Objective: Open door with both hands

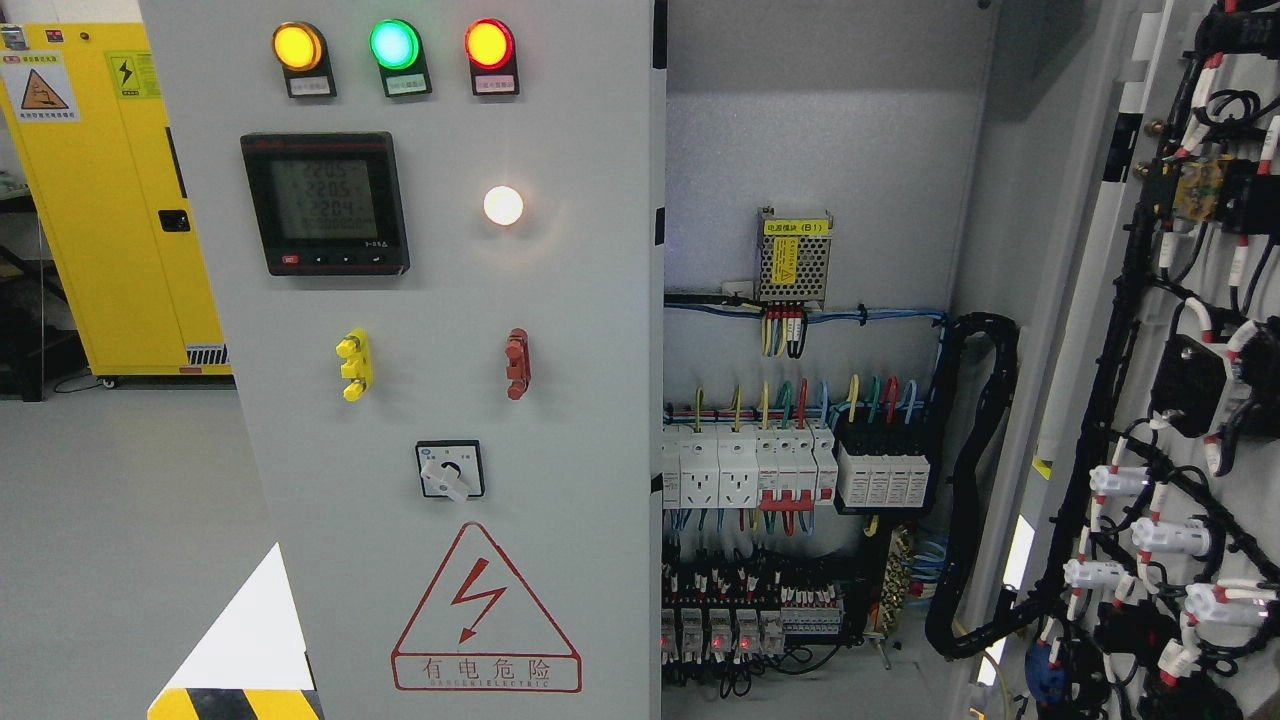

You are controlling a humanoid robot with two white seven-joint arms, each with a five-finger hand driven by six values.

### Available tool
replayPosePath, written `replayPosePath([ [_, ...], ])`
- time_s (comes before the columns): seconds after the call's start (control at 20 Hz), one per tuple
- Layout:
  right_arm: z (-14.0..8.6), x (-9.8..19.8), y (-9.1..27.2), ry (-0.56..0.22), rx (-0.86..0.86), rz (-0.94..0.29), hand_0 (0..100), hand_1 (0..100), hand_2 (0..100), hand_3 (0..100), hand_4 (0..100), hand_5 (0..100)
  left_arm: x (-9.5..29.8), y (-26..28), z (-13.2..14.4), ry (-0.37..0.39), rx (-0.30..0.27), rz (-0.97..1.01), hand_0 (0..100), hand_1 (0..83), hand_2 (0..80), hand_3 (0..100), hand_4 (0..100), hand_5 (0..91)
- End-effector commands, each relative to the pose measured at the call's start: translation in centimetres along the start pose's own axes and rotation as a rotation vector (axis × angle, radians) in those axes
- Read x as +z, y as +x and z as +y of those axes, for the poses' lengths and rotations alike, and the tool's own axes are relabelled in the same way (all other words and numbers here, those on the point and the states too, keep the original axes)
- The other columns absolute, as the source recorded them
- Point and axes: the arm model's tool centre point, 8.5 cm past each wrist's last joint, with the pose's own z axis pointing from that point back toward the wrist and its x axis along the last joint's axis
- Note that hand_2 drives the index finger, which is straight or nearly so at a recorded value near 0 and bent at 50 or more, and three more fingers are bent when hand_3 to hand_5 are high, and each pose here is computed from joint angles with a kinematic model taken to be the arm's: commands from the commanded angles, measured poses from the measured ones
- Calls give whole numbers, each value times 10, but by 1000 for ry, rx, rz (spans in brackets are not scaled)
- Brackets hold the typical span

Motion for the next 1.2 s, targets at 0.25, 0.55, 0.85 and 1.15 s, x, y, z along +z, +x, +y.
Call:
replayPosePath([
  [0.25, 37, -4, 218, 124, -44, -641, 0, 500, 40, 0, 0, 0, -1, 4, -5, 0, 26, 6, 120, 556, 0, 0, 0, 0],
  [0.55, 73, -23, 256, 205, -74, -678, 0, 500, 40, 0, 0, 0, -1, 4, -5, 0, 28, 6, 120, 556, 0, 0, 0, 0],
  [0.85, 76, -63, 299, 187, -50, -704, 0, 500, 40, 0, 0, 0, -1, 3, -6, -3, 27, 8, 120, 556, 0, 0, 0, 0],
  [1.15, 87, -83, 327, 210, -24, -655, 0, 500, 40, 0, 0, 0, -1, 4, -9, -8, 27, 7, 120, 556, 0, 0, 0, 0],
])
